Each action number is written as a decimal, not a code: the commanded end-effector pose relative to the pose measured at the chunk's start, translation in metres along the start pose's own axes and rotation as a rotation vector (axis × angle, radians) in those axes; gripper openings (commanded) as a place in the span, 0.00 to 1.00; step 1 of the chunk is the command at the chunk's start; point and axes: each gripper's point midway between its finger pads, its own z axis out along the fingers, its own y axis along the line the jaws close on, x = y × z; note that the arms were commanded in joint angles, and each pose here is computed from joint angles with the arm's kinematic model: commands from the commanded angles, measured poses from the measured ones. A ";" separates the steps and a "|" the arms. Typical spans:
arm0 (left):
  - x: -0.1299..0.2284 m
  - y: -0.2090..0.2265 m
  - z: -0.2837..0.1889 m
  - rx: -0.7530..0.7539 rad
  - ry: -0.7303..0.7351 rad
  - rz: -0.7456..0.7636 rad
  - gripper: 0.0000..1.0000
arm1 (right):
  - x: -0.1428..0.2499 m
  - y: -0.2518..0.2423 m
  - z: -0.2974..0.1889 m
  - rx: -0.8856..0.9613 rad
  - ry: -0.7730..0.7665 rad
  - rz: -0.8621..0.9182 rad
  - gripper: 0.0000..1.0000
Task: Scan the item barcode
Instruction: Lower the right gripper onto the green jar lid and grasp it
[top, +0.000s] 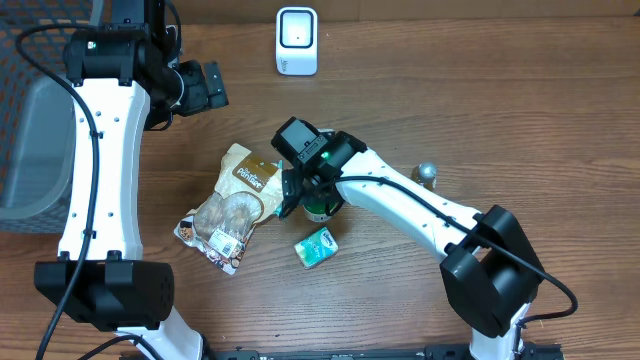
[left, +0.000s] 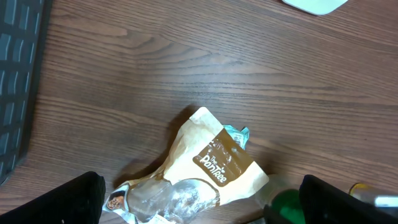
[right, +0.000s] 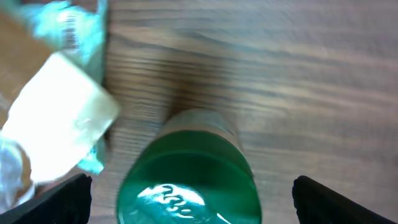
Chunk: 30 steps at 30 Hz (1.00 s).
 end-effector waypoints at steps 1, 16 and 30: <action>0.000 -0.001 -0.001 0.007 -0.001 -0.007 1.00 | 0.004 -0.003 0.007 0.027 0.003 0.154 1.00; 0.000 -0.001 -0.001 0.006 -0.001 -0.007 1.00 | 0.014 -0.006 0.022 0.048 0.047 0.144 1.00; 0.000 -0.001 -0.001 0.006 -0.001 -0.007 1.00 | 0.016 -0.006 0.037 0.033 0.031 0.144 0.87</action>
